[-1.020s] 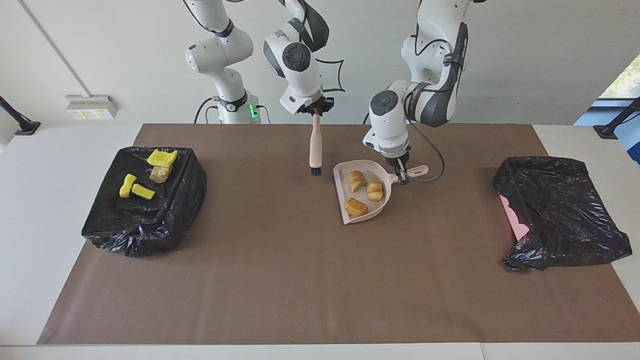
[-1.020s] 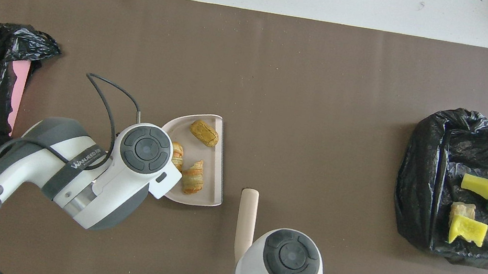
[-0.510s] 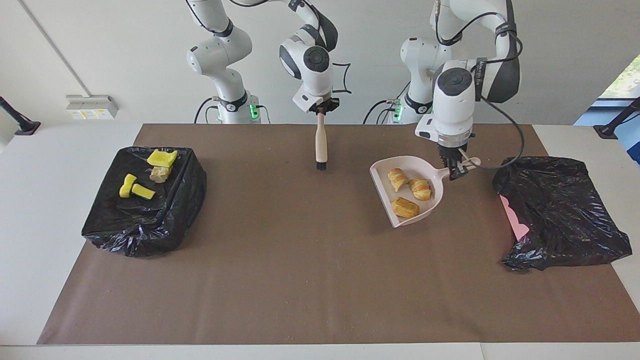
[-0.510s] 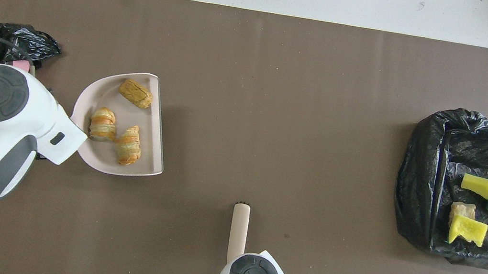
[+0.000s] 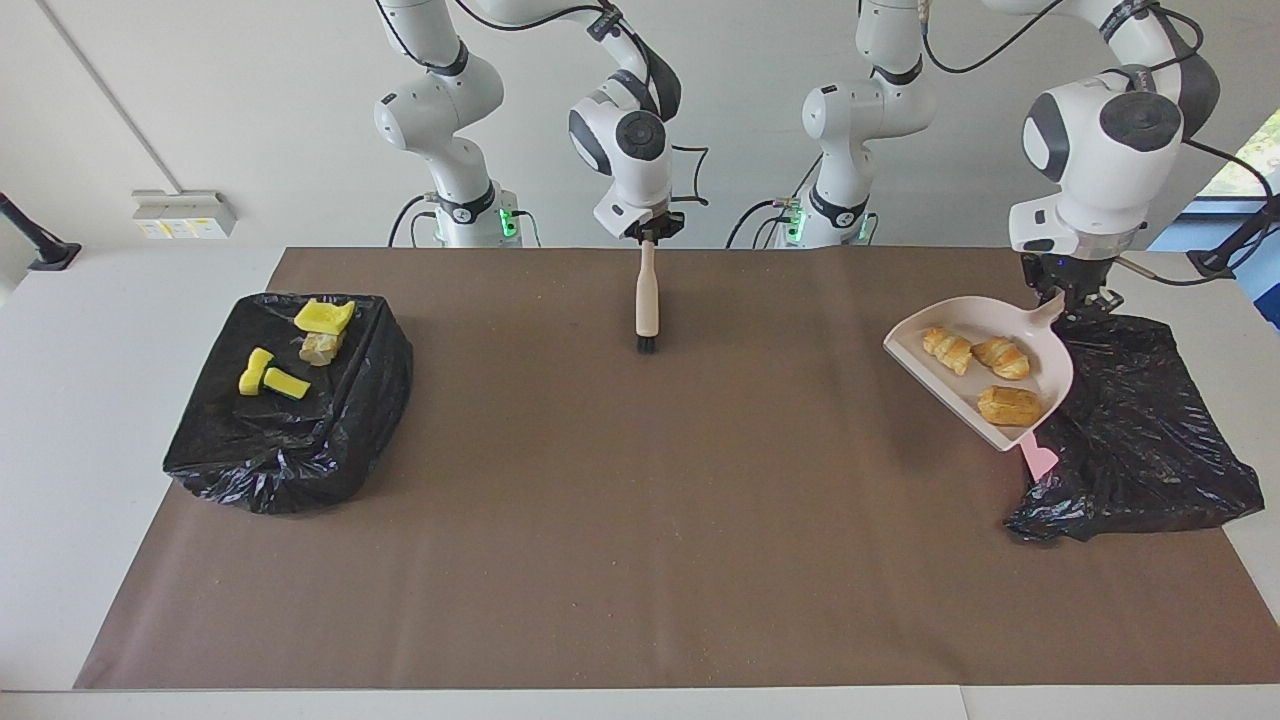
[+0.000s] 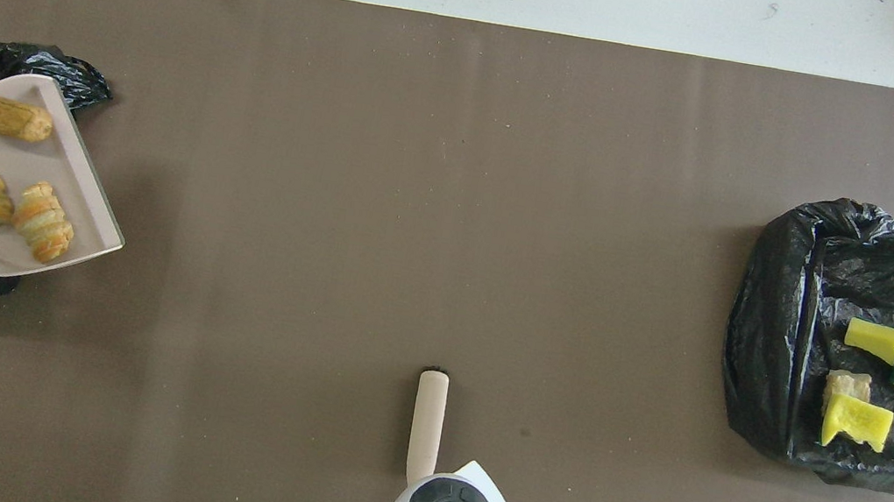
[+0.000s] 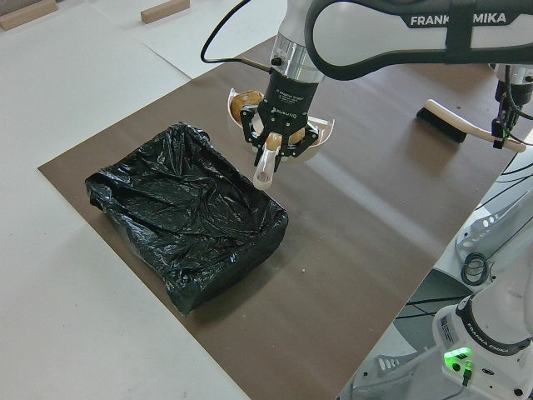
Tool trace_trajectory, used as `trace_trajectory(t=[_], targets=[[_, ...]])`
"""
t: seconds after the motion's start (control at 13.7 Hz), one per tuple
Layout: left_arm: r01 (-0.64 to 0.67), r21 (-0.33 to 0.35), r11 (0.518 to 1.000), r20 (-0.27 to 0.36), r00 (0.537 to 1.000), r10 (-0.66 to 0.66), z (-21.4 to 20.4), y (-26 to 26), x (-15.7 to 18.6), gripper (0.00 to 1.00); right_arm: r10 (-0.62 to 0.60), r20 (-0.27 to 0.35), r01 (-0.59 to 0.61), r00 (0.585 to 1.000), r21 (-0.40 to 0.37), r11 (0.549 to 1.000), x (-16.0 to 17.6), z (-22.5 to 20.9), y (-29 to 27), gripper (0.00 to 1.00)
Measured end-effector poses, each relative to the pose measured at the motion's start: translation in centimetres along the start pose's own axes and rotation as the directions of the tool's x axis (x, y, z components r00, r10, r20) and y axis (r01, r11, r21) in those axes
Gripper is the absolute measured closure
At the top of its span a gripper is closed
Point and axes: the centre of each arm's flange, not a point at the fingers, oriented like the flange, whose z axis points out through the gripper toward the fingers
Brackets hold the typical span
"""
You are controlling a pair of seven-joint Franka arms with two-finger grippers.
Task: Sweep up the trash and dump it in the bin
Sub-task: 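Tip the dustpan into the bag with the left gripper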
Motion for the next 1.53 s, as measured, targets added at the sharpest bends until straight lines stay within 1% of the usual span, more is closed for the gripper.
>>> trace_trajectory(t=[0.15,0.29,0.51,0.58,0.66,0.73,0.8,0.95,1.17,1.24,1.31,1.53], targets=[[0.073,0.014,0.997,-0.002,0.997,-0.073,1.2,-1.8,-5.4,0.69,-0.023,-0.018,0.023,1.0,-0.001,1.0,-0.7,0.5,-0.4,0.74],[0.089,0.025,0.996,-0.007,0.996,-0.089,1.4,-3.4,-10.3,0.69,-0.032,-0.023,0.032,0.999,-0.009,0.999,-0.8,0.6,-0.4,0.74],[-0.02,0.053,0.998,0.002,1.0,0.02,0.8,-6.8,-15.9,0.69,-0.041,-0.027,0.04,0.999,-0.021,0.999,-0.8,0.6,-0.3,0.74],[-0.045,0.059,0.997,0.02,0.999,0.044,1.0,-8.2,-17.6,0.69,-0.05,-0.026,0.049,0.998,-0.04,0.998,-0.9,0.7,-0.2,0.74],[-0.077,0.061,0.995,0.066,0.995,0.073,1.4,-9.5,-18.9,0.69,-0.057,-0.016,0.056,0.998,-0.062,0.997,-1.1,0.7,0.1,0.74],[-0.115,0.056,0.992,0.135,0.985,0.106,1.7,-10.8,-19.6,0.69,-0.061,-0.008,0.06,0.998,-0.082,0.995,-1.2,0.7,0.3,0.74],[-0.148,0.049,0.988,0.196,0.971,0.136,2.1,-11.8,-19.6,0.69,-0.061,-0.005,0.06,0.998,-0.091,0.994,-1.2,0.6,0.6,0.74],[-0.213,0.024,0.977,0.281,0.939,0.198,3.4,-13.1,-18.8,0.69,-0.057,-0.004,0.056,0.998,-0.091,0.994,-1.0,0.5,0.7,0.74],[-0.295,-0.032,0.955,0.363,0.886,0.287,4.9,-13.7,-16.6,0.69,-0.052,-0.004,0.052,0.999,-0.089,0.995,-0.9,0.4,0.8,0.74],[-0.316,-0.064,0.947,0.388,0.866,0.315,5.1,-13.6,-15.6,0.69,-0.042,-0.006,0.041,0.999,-0.085,0.996,-0.5,0.2,1.0,0.68],[-0.329,-0.091,0.94,0.403,0.851,0.336,5.0,-13.4,-14.7,0.69,-0.034,-0.011,0.033,0.999,-0.075,0.997,0.0,-0.2,1.2,0.59],[-0.342,-0.17,0.924,0.45,0.807,0.382,4.3,-12.8,-12.8,0.69,-0.032,-0.05,0.032,0.998,-0.011,0.999,2.4,-3.6,1.0,0.25]])
